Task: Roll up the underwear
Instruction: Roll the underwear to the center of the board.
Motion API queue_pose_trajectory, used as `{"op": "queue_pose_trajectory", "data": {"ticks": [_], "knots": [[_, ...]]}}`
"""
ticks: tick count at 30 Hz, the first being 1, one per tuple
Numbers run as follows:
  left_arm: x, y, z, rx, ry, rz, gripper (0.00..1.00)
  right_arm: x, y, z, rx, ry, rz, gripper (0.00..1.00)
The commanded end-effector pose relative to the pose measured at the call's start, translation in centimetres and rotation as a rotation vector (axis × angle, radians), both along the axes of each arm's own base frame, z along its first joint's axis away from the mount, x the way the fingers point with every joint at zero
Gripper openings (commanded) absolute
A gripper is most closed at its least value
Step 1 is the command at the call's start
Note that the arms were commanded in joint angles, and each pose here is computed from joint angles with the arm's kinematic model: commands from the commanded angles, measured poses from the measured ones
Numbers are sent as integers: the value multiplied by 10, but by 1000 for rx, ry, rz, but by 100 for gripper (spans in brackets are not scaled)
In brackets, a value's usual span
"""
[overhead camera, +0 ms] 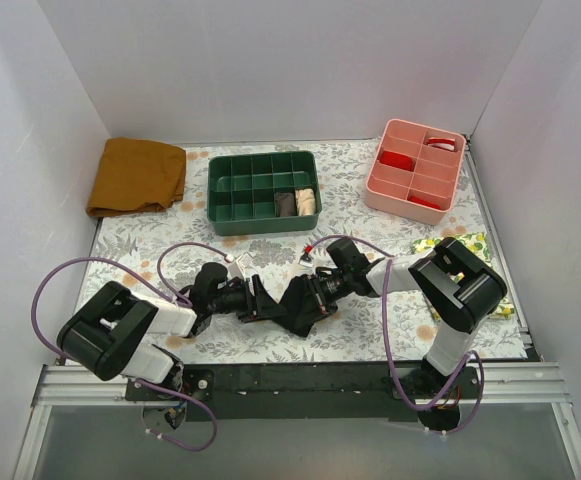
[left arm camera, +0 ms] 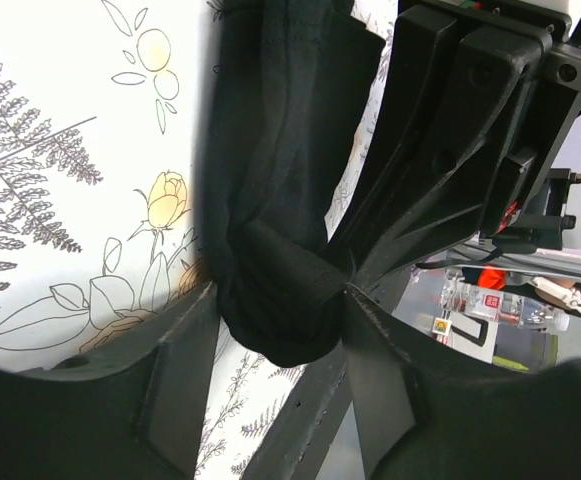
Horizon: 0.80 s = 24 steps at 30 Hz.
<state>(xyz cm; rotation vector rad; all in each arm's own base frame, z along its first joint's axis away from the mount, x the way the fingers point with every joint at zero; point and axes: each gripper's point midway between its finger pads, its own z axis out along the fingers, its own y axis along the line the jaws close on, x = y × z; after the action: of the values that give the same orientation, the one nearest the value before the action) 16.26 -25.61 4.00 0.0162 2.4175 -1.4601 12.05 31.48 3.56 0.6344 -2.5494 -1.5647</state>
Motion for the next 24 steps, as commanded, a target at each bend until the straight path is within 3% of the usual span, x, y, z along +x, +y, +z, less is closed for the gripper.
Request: {"op": "queue_pose_trajectory", "data": {"ticks": [1, 6, 10, 11, 14, 17, 24], "knots": [[-5, 4, -7, 21, 0, -6, 47, -10, -23, -34, -170, 48, -20, 1], [-4, 3, -6, 18, -1, -5, 35, -11, -23, -34, -172, 50, -16, 1], [2, -2, -1, 14, 1, -3, 18, -7, -22, -31, -165, 26, -21, 1], [3, -3, -1, 17, 2, -6, 9, -7, -22, -30, -162, 23, -22, 1], [6, -6, -2, 41, 19, -12, 0, -1, -20, -24, -151, -22, -33, 1], [8, -7, -9, 98, 52, -14, 0, 11, -19, -16, -158, -117, -70, 14], [15, -9, -14, 199, 118, 19, 0, 45, -28, 10, -234, -424, -169, 53]]}}
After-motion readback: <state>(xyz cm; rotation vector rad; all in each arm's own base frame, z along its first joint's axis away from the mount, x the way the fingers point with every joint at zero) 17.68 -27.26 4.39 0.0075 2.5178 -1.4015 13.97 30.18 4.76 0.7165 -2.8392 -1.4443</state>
